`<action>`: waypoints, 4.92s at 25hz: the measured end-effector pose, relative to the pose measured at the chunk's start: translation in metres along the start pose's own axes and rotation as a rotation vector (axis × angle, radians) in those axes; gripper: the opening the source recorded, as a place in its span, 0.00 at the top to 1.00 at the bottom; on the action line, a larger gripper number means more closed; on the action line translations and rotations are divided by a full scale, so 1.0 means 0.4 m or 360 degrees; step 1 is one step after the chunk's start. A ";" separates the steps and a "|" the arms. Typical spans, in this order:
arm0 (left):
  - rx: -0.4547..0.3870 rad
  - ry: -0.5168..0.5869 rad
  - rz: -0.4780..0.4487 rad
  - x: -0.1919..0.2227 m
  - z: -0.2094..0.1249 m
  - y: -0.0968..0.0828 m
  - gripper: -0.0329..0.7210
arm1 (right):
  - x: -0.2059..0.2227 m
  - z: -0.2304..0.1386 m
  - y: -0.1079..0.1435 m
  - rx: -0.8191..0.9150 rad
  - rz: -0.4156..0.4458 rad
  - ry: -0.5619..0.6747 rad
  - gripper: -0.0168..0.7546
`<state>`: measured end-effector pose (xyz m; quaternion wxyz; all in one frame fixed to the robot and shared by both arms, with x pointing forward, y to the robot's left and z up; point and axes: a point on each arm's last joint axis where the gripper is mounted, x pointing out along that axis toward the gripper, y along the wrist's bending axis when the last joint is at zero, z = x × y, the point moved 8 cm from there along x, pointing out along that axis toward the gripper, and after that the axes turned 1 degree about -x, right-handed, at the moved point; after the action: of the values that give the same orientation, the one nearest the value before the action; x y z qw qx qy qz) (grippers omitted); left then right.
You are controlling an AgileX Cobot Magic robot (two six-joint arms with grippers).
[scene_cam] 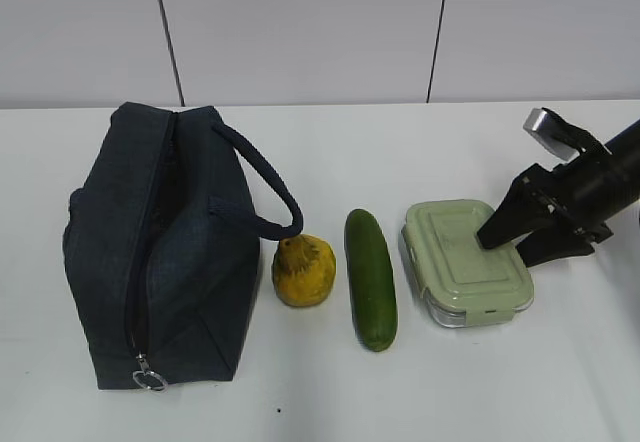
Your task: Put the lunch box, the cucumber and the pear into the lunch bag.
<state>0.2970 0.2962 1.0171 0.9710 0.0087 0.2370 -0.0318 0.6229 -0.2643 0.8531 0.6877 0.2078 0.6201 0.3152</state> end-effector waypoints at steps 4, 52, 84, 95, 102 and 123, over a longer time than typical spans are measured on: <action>0.0000 0.0000 0.0000 0.000 0.000 0.000 0.64 | 0.017 0.004 -0.007 0.0008 0.0044 -0.0013 0.22; 0.0000 0.0000 0.0000 0.000 0.000 0.000 0.64 | 0.036 0.018 0.008 0.0024 0.0195 -0.0047 0.45; -0.0122 0.0443 -0.0528 0.328 0.120 -0.152 0.63 | 0.038 0.021 0.008 0.0028 0.0198 -0.0058 0.45; -0.0043 0.0613 -0.0652 0.428 0.091 -0.243 0.56 | 0.038 0.022 0.008 0.0031 0.0202 -0.0062 0.45; -0.0046 0.0680 -0.0633 0.502 0.117 -0.261 0.59 | 0.038 0.022 0.008 0.0031 0.0202 -0.0062 0.45; -0.0037 0.0762 -0.0668 0.492 0.105 -0.269 0.98 | 0.023 0.033 0.014 -0.0006 0.0163 -0.0103 0.46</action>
<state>0.4836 0.1760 0.9634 0.8599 -0.0444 0.4557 -0.2257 0.6351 -0.2526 0.8521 0.6907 0.2481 0.5855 0.3444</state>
